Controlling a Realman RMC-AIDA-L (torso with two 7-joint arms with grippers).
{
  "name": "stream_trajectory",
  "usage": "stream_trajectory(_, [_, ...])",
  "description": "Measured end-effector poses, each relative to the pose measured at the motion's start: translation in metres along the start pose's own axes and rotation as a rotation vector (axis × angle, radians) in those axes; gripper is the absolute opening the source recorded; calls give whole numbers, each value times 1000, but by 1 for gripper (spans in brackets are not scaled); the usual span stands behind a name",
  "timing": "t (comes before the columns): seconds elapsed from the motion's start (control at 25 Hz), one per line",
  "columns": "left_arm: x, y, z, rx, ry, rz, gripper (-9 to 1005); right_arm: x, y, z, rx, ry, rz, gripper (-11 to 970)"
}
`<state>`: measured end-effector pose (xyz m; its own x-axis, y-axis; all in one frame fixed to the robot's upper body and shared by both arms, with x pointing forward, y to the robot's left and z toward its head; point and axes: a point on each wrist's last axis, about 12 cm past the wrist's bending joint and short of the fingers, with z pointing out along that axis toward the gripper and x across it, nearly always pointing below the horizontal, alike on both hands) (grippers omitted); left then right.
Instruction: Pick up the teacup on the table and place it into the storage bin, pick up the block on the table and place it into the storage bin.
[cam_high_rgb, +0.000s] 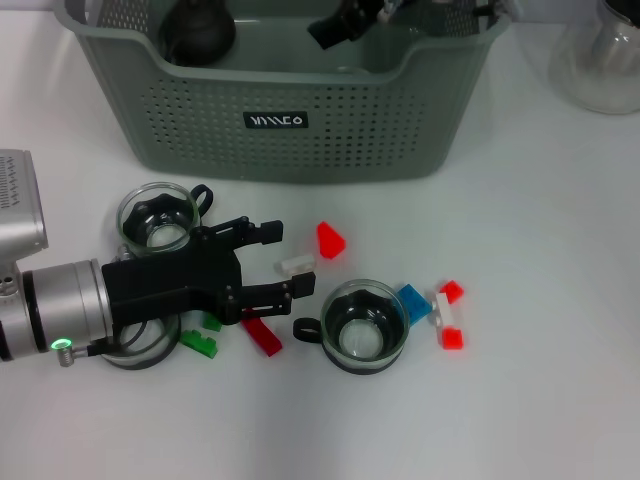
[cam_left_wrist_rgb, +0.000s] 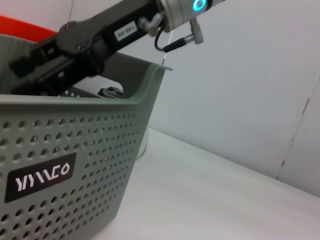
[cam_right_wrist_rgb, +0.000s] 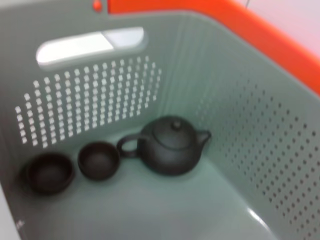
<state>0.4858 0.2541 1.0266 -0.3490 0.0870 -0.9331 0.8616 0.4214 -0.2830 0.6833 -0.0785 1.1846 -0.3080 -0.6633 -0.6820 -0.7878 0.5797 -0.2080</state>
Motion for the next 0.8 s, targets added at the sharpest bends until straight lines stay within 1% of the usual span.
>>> stream_trajectory(0.08, [0, 0, 0, 0, 0, 0, 860, 0, 2, -5, 8, -26, 4, 746])
stream_trajectory(0.28, [0, 0, -1, 0, 1, 1, 859, -1, 8, -17, 29, -73, 5, 860])
stream_trajectory(0.56, [-1, 1, -1, 0, 1, 3, 859, -3, 7, -36, 45, -143, 15, 921])
stream_trajectory(0.8, [-1, 0, -1, 2, 0, 3, 859, -2, 12, -65, 31, -280, 32, 925])
